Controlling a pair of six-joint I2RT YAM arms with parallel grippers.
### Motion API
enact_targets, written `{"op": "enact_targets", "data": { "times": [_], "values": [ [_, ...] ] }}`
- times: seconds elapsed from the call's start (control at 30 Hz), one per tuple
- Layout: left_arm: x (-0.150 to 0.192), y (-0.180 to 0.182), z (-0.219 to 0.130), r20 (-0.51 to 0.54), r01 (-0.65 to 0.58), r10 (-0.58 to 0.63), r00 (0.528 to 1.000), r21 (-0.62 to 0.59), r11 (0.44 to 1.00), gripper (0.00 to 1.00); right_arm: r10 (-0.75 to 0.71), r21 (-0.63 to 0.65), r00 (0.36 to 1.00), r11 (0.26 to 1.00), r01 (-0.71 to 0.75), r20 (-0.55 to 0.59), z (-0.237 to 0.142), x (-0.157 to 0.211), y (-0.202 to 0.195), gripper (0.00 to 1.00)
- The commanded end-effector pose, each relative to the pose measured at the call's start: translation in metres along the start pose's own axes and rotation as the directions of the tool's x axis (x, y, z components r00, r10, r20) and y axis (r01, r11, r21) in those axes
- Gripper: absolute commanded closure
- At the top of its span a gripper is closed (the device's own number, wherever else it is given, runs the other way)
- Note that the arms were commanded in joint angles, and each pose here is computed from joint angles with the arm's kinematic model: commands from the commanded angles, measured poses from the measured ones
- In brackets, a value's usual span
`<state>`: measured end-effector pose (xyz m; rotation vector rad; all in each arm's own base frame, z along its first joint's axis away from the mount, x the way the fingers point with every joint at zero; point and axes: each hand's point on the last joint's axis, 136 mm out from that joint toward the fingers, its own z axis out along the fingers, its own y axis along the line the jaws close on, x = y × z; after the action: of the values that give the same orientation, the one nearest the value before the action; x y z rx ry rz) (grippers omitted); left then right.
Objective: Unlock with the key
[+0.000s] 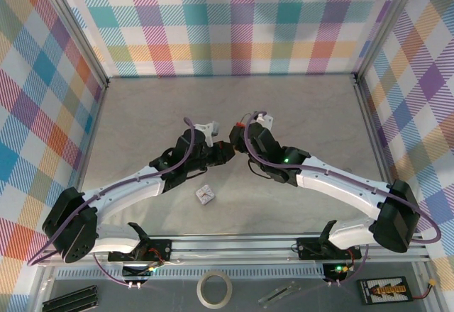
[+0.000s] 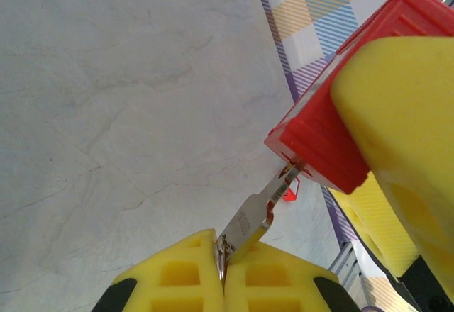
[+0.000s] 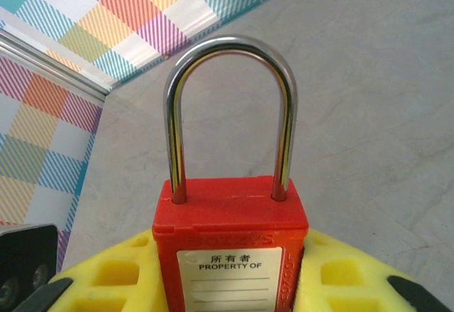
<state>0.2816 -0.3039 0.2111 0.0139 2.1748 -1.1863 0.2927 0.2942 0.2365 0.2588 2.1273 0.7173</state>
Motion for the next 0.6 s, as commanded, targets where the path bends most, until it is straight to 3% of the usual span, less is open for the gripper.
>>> {"op": "enact_targets", "data": {
  "times": [0.0, 0.13, 0.23, 0.4, 0.57],
  "values": [
    [-0.145, -0.184, -0.113, 0.558, -0.324, -0.006, 0.830, 0.490, 0.809, 1.00, -0.174, -0.027, 0.835, 0.982, 0.188, -0.522, -0.018, 0.145, -0.031, 1.00],
    [-0.151, -0.178, -0.108, 0.568, -0.308, -0.035, 0.822, 0.494, 0.813, 1.00, -0.161, -0.048, 0.821, 0.986, 0.161, -0.547, -0.018, 0.153, -0.025, 1.00],
    [-0.157, -0.191, -0.109, 0.566, -0.327, -0.037, 0.823, 0.526, 0.785, 1.00, -0.132, -0.016, 0.816, 0.989, 0.149, -0.562, -0.016, 0.159, -0.030, 1.00],
    [-0.142, -0.178, -0.097, 0.550, -0.332, 0.004, 0.835, 0.498, 0.801, 1.00, -0.107, 0.021, 0.834, 0.990, 0.140, -0.541, -0.019, 0.140, -0.033, 1.00],
    [-0.094, -0.157, -0.076, 0.525, -0.432, 0.209, 0.825, 0.347, 0.833, 1.00, -0.028, 0.058, 0.818, 0.995, 0.075, -0.575, -0.018, 0.129, -0.042, 1.00]
  ]
}}
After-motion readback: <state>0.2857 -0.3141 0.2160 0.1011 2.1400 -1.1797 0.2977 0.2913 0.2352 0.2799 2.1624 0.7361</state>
